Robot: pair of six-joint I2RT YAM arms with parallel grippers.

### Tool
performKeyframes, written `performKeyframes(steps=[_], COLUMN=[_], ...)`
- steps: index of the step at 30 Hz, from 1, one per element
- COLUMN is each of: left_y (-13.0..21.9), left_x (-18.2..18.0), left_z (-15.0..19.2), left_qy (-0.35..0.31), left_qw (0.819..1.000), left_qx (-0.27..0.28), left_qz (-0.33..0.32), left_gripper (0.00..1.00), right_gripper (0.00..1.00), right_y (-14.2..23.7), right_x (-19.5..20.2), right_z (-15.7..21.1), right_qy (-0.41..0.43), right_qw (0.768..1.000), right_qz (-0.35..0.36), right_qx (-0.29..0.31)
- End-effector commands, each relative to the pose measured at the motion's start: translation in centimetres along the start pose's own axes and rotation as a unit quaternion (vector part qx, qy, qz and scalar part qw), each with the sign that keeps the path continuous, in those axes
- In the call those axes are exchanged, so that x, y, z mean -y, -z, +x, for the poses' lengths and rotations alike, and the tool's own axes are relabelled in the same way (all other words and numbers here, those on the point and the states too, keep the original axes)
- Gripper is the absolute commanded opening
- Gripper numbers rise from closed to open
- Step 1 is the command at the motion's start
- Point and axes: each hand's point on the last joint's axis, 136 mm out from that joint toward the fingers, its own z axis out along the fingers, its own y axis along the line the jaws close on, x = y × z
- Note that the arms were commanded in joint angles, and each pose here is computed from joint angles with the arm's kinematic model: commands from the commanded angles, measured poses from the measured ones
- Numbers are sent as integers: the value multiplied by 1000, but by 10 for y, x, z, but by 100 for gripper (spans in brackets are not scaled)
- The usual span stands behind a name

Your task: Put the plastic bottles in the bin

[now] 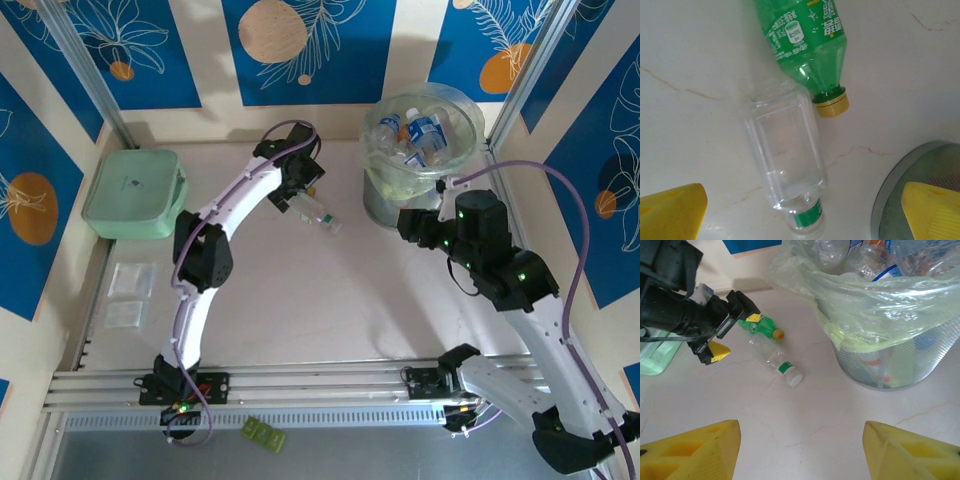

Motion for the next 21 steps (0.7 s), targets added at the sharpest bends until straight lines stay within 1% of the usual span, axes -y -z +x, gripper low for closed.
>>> performKeyframes(steps=[1,4,10,16,18,21], left_y=[-14,-29,-56,-69,-72,-72], left_x=[-15,-16,-29,-45,-50,-57], left_z=[1,2,7,18,19,21], left_qy=[23,27,38,33,31,25], left_qw=[999,998,996,993,992,991], left_qx=[-19,-19,-25,-41,-42,-44], left_qz=[-43,-52,-81,-110,-116,-122], left_gripper=[99,99,99,100,98,91], right_gripper=[67,68,68,68,68,68], right_y=[10,15,17,17,17,18], right_x=[7,8,10,13,14,12], right_z=[1,-1,-1,0,1,1], right_qy=[7,8,11,13,11,7], right_qw=[1000,999,999,999,999,999], right_qz=[12,8,12,20,21,15], right_qx=[19,33,37,37,36,36])
